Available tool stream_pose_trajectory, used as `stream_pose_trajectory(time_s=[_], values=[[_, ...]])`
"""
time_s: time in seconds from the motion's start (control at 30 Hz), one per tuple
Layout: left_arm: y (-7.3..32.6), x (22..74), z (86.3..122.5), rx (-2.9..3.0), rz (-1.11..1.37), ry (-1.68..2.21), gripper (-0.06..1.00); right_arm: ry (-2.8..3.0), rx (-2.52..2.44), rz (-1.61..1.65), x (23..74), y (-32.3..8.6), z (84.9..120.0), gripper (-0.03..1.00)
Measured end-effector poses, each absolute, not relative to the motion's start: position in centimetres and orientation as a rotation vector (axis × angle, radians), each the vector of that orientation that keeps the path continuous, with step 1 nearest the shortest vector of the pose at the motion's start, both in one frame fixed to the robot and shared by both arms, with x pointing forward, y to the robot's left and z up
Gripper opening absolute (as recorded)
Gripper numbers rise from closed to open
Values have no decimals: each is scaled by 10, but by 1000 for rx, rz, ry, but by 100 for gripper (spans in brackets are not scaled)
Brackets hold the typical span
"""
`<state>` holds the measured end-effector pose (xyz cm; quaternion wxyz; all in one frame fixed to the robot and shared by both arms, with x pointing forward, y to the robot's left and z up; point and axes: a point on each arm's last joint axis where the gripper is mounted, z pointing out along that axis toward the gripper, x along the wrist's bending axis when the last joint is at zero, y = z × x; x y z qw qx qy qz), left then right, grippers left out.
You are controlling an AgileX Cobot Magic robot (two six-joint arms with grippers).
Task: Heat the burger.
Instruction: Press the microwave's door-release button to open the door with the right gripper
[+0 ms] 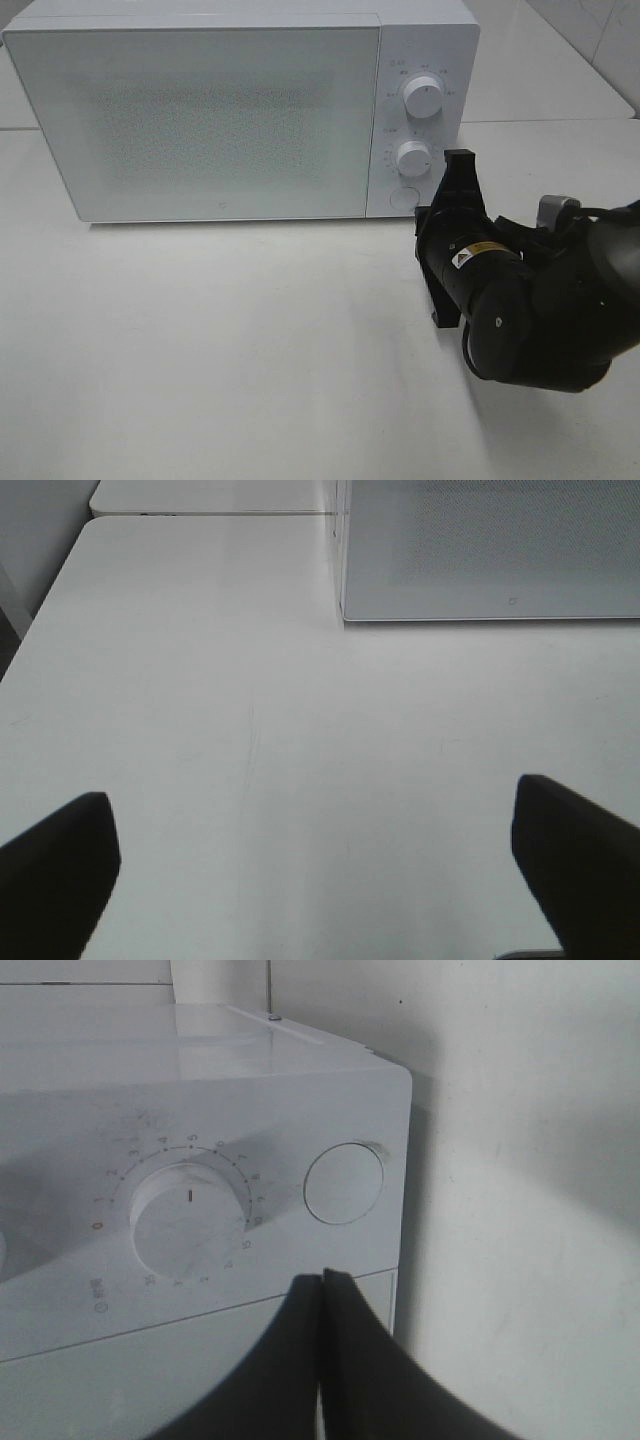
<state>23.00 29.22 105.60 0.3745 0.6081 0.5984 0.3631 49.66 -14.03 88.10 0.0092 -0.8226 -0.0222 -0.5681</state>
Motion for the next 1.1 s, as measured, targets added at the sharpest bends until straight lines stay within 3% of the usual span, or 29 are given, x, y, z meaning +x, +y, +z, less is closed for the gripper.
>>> stream_pose_trajectory(time_s=[0.67, 1.1], values=[[292, 230, 1056, 1557, 930, 1532, 99, -54, -2617, -1694, 539, -134, 858, 1], [292, 230, 1056, 1557, 930, 1532, 99, -33, -2601, -1712, 555, -140, 862, 1]])
